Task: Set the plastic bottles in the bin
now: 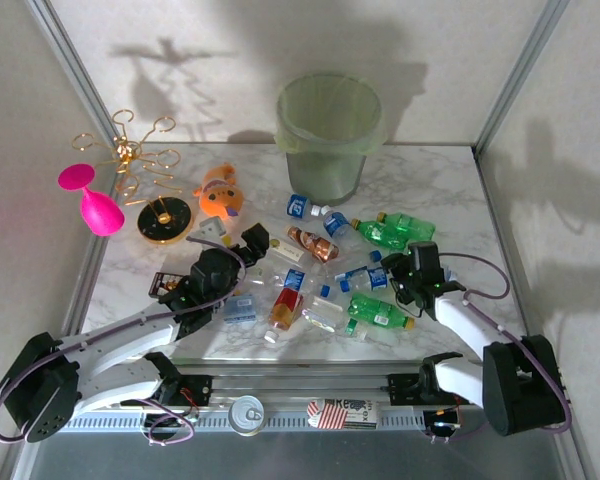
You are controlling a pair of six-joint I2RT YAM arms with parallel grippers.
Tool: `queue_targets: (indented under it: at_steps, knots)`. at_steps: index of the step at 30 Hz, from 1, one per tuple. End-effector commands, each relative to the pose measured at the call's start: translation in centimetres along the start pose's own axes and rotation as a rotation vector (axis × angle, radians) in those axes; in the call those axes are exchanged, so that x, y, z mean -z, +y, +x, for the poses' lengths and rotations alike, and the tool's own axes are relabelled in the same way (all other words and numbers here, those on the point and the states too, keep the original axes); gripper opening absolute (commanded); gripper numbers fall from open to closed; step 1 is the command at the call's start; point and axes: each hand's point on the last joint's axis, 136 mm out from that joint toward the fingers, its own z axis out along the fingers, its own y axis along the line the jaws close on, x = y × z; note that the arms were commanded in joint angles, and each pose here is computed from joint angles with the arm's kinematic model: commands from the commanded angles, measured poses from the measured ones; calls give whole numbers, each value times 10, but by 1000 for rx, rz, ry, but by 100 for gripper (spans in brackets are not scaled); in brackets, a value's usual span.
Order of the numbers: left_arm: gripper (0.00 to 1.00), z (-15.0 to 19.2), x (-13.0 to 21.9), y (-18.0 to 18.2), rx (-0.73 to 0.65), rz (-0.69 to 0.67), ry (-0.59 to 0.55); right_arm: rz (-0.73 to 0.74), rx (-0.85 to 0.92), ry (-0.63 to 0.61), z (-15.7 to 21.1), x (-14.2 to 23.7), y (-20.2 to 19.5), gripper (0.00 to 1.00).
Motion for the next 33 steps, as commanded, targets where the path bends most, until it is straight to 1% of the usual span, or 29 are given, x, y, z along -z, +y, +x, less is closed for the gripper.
queue_targets:
  at_steps: [1, 7, 10, 14, 18, 23, 28, 30, 33]
  knots:
    - [100, -12, 1, 11, 20, -17, -28, -98, 67, -73, -17, 20, 40, 54]
    - [100, -45, -2, 32, 59, -31, -69, -191, 207, -143, -36, 54, 94, 50]
    - [100, -58, -3, 42, 56, -49, -77, -238, 291, -186, -49, 72, 131, 49]
    - [100, -70, -3, 52, 52, -56, -59, -292, 396, -254, -70, 94, 185, 48]
    - [100, -68, -3, 64, 43, -79, -7, -386, 484, -335, -90, 125, 248, 47]
    - [100, -61, 1, 75, 47, -98, 27, -486, 573, -411, -110, 151, 321, 47]
    - [100, -51, 3, 79, 70, -94, 56, -572, 604, -465, -128, 154, 378, 47]
    - [100, -47, 4, 80, 81, -90, 67, -581, 613, -479, -136, 145, 396, 47]
    - [100, -44, 6, 81, 86, -84, 80, -604, 631, -457, -141, 123, 420, 47]
